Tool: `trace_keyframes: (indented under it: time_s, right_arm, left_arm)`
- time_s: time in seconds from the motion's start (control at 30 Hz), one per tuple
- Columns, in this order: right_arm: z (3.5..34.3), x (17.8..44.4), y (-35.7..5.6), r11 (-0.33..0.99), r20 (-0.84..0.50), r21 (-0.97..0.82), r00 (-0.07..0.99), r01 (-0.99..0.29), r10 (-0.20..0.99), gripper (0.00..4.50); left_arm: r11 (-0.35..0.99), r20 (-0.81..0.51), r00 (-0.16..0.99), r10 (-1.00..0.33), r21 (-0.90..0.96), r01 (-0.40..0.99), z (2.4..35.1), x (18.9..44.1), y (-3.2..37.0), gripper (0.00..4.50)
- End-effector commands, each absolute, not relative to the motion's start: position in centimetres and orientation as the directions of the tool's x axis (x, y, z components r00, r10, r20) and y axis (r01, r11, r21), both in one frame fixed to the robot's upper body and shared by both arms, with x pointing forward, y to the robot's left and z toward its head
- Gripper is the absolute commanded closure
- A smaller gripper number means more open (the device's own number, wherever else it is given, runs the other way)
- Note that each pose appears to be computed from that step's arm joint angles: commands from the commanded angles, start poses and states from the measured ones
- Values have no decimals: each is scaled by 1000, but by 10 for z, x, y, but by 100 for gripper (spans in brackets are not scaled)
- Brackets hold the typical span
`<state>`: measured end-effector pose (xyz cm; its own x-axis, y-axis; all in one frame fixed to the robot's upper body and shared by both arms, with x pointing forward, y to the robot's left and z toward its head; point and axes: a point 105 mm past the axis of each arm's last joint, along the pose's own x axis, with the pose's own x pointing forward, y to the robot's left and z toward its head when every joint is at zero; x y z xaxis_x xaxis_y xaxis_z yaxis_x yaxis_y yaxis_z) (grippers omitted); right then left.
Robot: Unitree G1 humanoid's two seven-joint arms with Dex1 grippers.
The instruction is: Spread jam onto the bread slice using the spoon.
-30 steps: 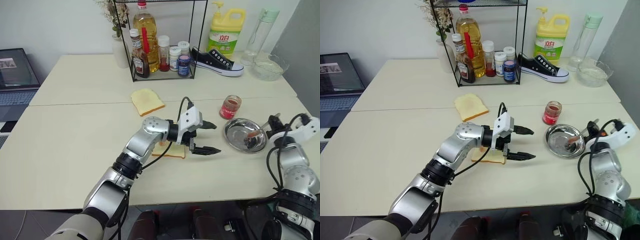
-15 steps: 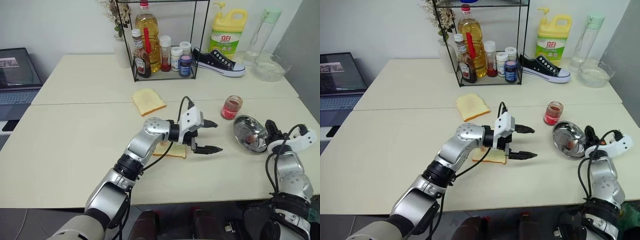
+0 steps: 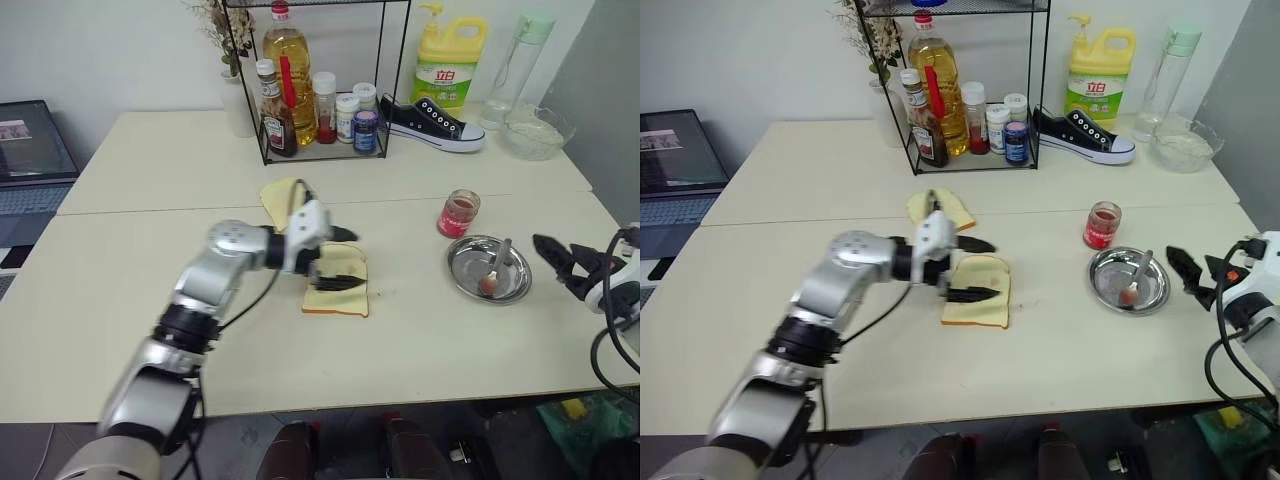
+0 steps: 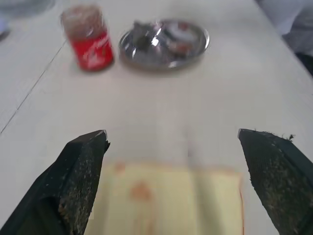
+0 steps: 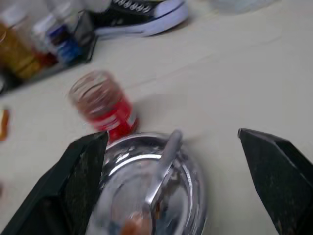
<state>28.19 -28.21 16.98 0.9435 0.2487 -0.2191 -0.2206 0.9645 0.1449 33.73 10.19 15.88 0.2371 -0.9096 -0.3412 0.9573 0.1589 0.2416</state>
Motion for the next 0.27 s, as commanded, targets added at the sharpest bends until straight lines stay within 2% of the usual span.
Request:
trace_keyframes:
  time_s: [0.03, 0.17, 0.23, 0.27]
  right_arm:
    - [181, 258, -249, 861, -320, 46, 809, -506, 493, 6]
    - [181, 236, -236, 717, -475, -17, 637, -697, 607, 6]
    - [179, 228, -234, 644, -543, -27, 552, -764, 633, 6]
    - [178, 228, -235, 637, -550, -32, 546, -770, 632, 6]
  left_arm:
    - [215, -361, 292, -886, 239, 947, 176, 334, 144, 0]
    - [290, -478, 364, -799, 224, 931, 175, 324, 193, 0]
    - [345, -488, 403, -774, 208, 915, 181, 320, 213, 0]
    - [360, -481, 418, -771, 212, 908, 182, 321, 215, 0]
